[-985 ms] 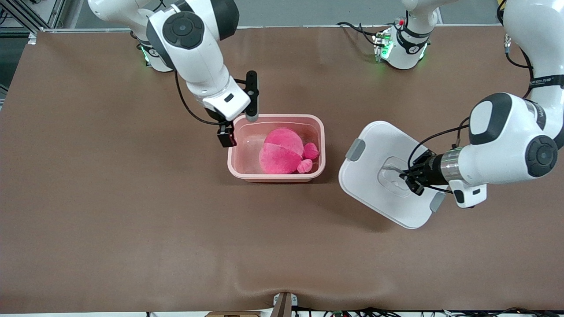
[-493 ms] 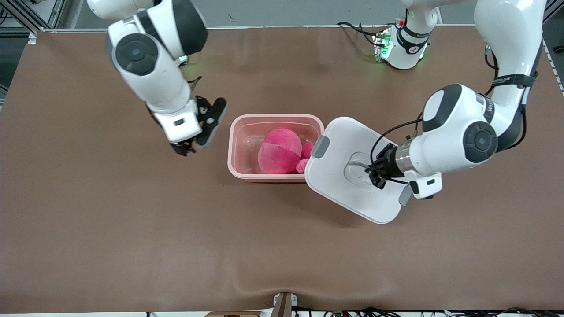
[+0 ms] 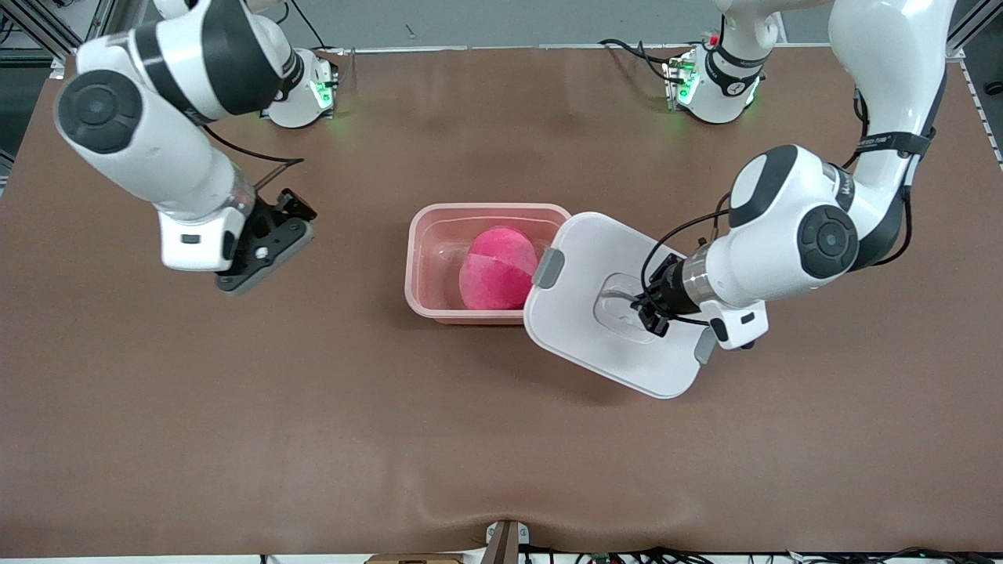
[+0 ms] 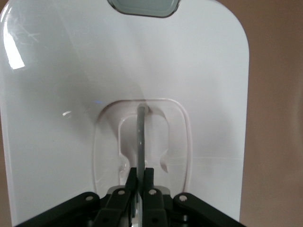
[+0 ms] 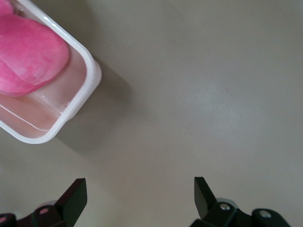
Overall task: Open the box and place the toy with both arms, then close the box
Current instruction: 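Bring the lid over the box with the left gripper while the right gripper withdraws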
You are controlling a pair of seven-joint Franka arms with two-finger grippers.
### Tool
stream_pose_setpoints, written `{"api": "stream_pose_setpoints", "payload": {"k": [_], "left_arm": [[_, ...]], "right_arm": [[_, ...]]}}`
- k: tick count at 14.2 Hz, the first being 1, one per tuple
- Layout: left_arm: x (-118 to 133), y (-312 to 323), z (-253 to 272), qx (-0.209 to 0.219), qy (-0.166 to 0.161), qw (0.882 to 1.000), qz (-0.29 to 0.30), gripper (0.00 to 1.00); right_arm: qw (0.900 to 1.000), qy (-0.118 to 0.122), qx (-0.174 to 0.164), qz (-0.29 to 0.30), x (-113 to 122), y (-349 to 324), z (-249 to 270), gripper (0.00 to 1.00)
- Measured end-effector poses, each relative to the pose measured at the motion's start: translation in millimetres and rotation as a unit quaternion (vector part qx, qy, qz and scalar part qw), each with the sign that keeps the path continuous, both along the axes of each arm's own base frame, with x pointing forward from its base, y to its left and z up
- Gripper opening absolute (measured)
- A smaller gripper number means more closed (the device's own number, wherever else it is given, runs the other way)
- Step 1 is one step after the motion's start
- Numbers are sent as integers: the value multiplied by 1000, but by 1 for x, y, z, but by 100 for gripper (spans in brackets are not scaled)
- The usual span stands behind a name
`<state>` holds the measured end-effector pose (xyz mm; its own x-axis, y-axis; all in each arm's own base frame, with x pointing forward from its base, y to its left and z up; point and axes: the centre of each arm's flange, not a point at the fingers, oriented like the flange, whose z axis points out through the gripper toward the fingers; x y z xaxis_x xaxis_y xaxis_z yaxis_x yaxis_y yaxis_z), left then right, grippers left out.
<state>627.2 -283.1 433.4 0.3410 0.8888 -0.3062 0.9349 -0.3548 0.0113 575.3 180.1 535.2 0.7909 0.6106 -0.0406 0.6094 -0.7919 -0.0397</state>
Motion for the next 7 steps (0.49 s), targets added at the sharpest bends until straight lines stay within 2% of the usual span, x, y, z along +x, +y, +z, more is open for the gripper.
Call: {"api": "stream_pose_setpoints", "payload": {"k": [4,7], "left_arm": [[-18,-43,10,38,-15,998,54,7],[-35,-66,29,41,-7,991,123,7]], "right_arm": [[996,-17,7,-84,8,-79,27,100],[981,-42,14,-190,7,-143,49,100]]}}
